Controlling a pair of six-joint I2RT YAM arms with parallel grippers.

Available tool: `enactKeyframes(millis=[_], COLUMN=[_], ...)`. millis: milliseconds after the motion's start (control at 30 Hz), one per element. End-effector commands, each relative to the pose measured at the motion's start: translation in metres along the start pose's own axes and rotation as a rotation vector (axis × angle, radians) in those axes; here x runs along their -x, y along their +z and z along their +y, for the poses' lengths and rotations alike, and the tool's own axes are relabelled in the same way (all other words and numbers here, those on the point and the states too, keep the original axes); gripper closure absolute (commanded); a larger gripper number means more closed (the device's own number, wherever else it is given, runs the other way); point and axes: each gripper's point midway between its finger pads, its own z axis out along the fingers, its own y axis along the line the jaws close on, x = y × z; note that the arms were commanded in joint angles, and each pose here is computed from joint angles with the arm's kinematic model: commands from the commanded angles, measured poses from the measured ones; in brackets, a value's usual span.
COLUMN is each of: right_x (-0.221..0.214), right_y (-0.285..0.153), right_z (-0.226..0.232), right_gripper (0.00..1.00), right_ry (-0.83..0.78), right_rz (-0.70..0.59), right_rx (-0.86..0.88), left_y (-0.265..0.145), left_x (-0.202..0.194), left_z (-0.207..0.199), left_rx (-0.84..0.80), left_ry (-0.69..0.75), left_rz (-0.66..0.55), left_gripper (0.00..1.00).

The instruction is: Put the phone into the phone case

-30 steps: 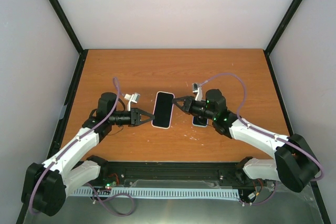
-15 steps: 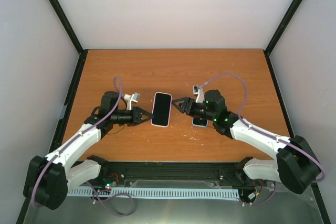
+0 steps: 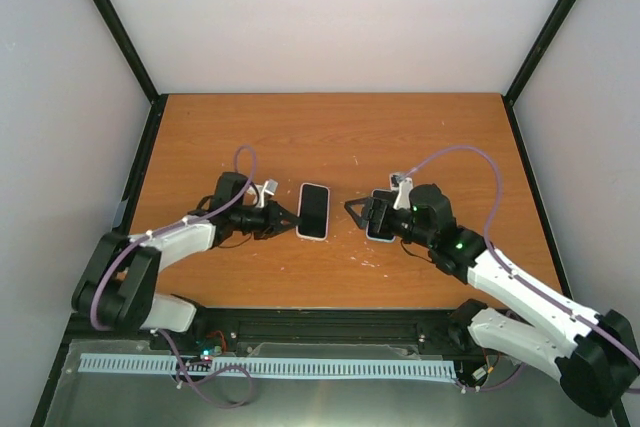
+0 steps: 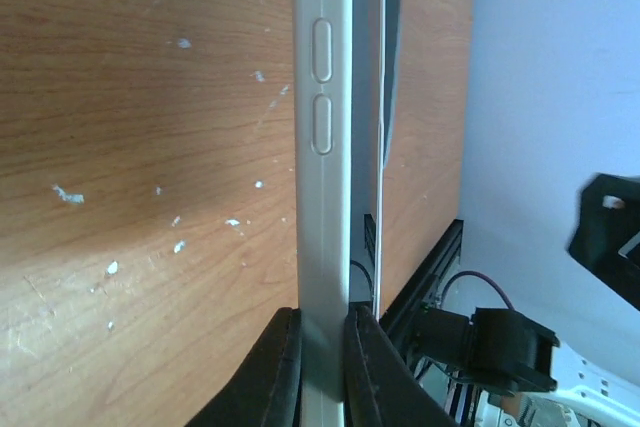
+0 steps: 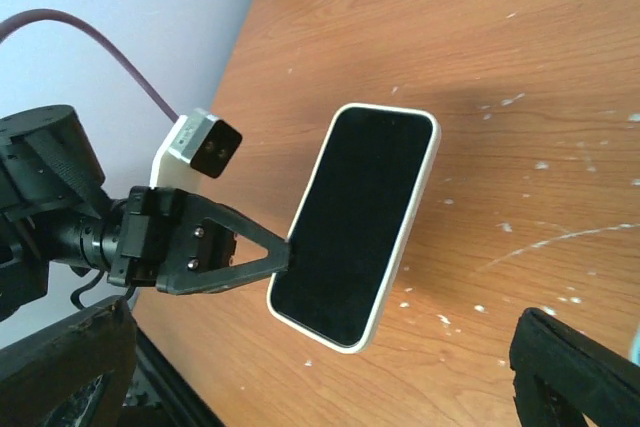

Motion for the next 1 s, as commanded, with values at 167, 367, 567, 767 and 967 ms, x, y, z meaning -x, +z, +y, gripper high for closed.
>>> enactKeyframes(millis=[167, 367, 567, 767, 967], right_x=[0.014, 0.011, 0.012, 0.011, 0.011], right_y=[-0.034, -0.035, -0.033, -0.033, -0.038], right_z=[-0.027, -0.03, -0.027, -0.027, -0.029], right_gripper=[0.0, 0.0, 0.0, 0.0, 0.0], right_ry=[-0.082, -0.069, -0.059, -0.055, -0.055], right_rz=[-0.102, -0.099, -0.092, -0.083, -0.078], right_rx=[-0.189, -0.197, -0.19, -0.195, -0.215], left_y=[0.042, 0.056, 0.067, 0.068, 0.053], left_x=[0.037, 0.048, 0.04, 0.035, 0.031], left_z=[-0.027, -0.014, 0.01, 0.022, 0.021], left_rx=[-0.063, -0.033, -0.013, 0.032, 0.086], left_ry=[0.094, 0.099, 0.049, 0.015, 0.017], left_rz=[-0.012, -0.022, 0.011, 0.022, -0.004], left_gripper=[1.0, 1.0, 0.96, 0.79, 0.34])
